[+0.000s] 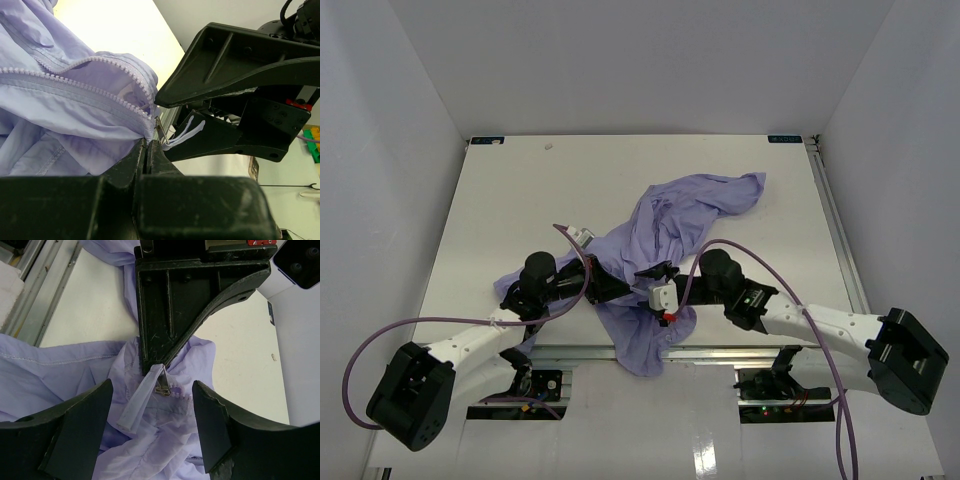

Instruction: Zip up the jacket

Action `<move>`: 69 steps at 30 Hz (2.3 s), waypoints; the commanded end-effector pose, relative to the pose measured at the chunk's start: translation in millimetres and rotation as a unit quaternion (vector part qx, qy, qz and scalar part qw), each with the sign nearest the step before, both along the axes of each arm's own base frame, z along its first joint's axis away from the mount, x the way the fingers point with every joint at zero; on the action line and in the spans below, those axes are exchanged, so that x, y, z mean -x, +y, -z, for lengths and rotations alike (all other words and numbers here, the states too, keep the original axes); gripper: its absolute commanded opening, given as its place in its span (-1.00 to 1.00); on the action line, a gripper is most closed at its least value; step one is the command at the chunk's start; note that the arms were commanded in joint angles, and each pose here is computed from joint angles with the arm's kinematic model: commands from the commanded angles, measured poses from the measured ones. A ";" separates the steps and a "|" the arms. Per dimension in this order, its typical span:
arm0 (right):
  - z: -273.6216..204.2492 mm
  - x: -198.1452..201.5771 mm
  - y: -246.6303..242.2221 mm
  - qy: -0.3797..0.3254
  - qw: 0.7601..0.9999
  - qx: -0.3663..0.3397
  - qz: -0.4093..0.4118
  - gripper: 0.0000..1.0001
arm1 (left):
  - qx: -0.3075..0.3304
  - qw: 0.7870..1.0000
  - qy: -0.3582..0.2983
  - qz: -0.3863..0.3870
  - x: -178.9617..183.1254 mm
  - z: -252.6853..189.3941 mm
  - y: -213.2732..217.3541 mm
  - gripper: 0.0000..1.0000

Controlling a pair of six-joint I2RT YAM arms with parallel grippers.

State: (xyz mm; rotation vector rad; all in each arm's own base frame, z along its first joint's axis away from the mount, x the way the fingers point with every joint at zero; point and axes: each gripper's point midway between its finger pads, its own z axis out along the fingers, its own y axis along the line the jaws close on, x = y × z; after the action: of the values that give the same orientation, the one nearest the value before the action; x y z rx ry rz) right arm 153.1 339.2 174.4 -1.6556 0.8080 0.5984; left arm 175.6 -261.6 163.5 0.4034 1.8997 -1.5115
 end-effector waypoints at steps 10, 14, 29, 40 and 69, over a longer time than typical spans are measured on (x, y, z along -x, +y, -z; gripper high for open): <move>-35.8 -12.0 22.9 -0.015 0.999 -0.051 0.000 0.22 | 0.008 1.000 -0.020 0.006 -0.2 -7.8 0.1 -1.00; -33.5 -14.4 25.3 -0.008 0.999 -0.045 0.003 0.03 | 0.008 1.000 -0.021 0.006 -0.4 -8.7 0.2 -1.00; -32.0 -15.8 24.1 0.003 0.999 -0.046 0.014 -0.82 | 0.009 1.000 -0.022 0.005 0.5 -7.5 0.8 -1.00; -61.9 -39.0 19.9 0.088 0.982 -0.119 0.114 -0.85 | 0.008 1.000 -0.021 0.002 0.4 -4.0 1.6 -1.00; -84.8 -68.3 -16.8 0.219 0.902 -0.262 0.264 -0.85 | 0.008 1.000 -0.027 -0.009 -2.5 -11.1 3.2 -1.00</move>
State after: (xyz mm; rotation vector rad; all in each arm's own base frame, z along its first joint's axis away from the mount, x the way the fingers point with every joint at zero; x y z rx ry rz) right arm 191.8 336.4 210.7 -0.9534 1.3618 0.8160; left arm 193.6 -257.9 181.4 0.3642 1.7944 -1.4452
